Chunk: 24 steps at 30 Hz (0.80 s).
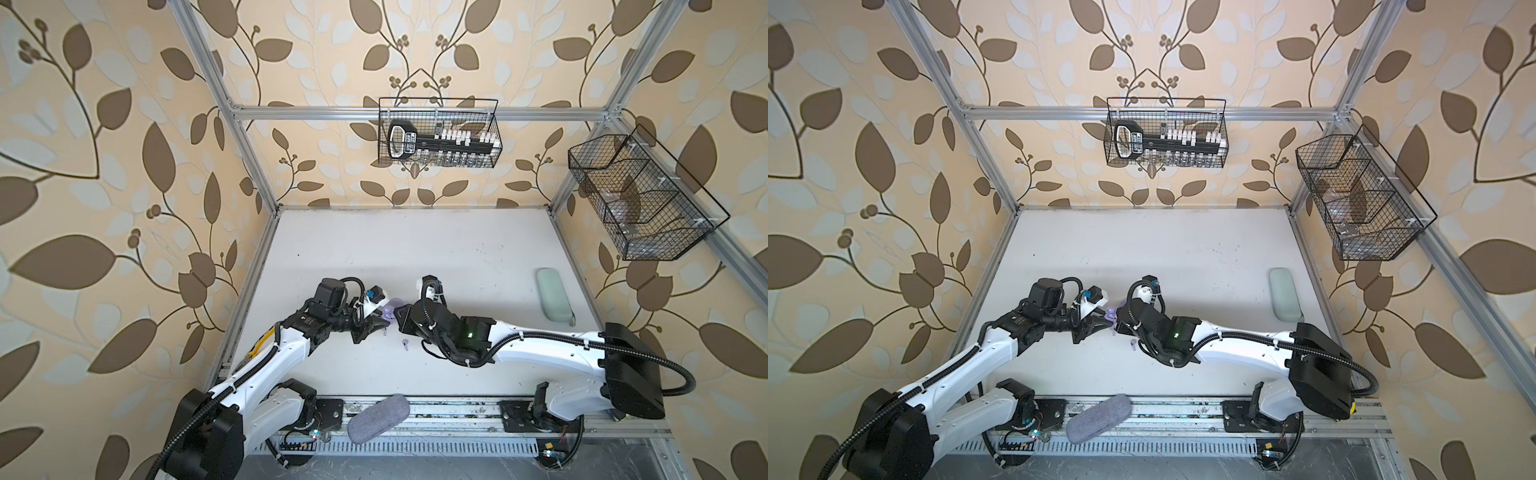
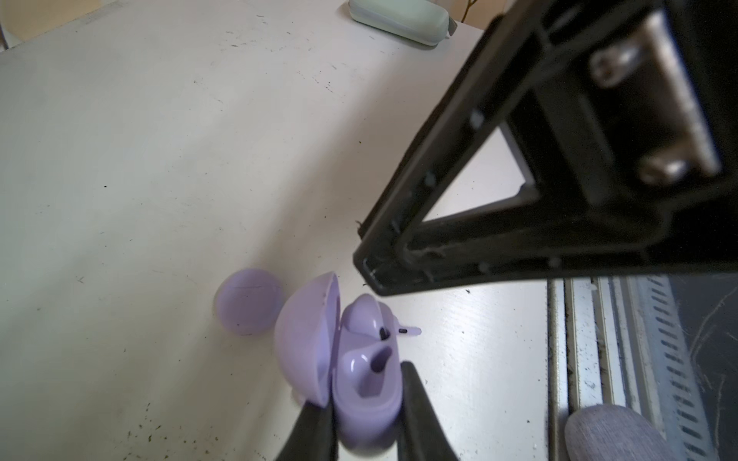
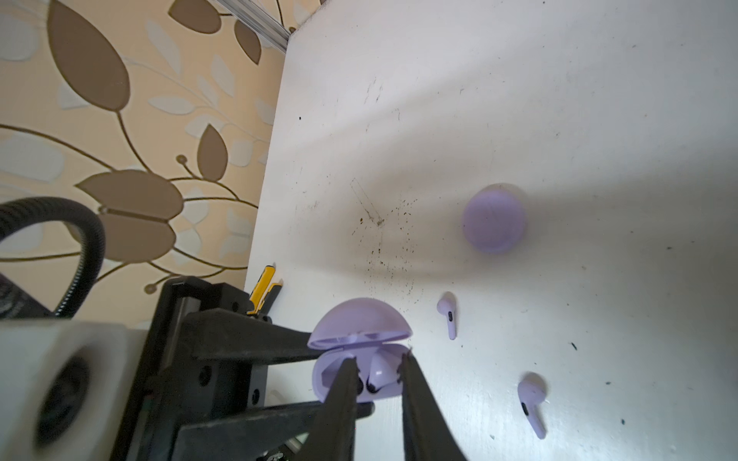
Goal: Insert the wireless bluetooth earbuds into the charging case
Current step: 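Open the right gripper to release the earbud in the case, then draw the right gripper back from the case toward the table earbuds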
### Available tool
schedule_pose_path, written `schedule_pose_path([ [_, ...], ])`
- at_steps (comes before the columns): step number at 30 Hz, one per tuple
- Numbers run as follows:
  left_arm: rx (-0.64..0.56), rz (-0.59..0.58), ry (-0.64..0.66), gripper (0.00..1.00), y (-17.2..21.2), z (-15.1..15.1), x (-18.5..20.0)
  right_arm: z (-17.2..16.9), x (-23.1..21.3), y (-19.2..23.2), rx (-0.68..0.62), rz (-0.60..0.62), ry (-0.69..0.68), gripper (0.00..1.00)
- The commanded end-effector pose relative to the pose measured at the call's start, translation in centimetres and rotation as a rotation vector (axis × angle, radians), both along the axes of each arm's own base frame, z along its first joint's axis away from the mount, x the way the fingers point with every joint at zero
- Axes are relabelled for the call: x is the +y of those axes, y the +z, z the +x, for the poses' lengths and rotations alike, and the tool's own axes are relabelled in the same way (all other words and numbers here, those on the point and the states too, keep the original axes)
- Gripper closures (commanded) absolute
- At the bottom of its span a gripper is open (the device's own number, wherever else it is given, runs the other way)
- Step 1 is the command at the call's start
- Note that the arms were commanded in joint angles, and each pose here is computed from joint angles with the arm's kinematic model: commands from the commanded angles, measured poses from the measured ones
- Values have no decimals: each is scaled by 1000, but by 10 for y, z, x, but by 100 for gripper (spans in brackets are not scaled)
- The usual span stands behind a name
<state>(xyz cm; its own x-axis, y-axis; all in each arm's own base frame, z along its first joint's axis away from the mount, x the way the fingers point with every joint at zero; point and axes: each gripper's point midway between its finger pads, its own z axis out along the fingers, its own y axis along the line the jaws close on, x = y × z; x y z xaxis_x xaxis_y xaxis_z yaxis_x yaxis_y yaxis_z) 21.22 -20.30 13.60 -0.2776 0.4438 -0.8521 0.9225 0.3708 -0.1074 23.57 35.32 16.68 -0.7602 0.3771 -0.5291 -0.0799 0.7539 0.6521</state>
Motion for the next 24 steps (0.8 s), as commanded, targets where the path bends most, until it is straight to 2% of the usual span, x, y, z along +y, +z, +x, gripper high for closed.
schedule_pose_path([
  [1, -36, -29, -28, 99, 10, -1, -5, 0, -6, 3, -4, -13, -13, 78],
  [14, -37, -29, -47, 99, 10, -4, -6, 2, -36, 9, -25, -97, -31, 78],
  [24, -45, -34, -66, 99, 11, -8, -6, 6, -87, -7, 27, -300, 20, 76],
])
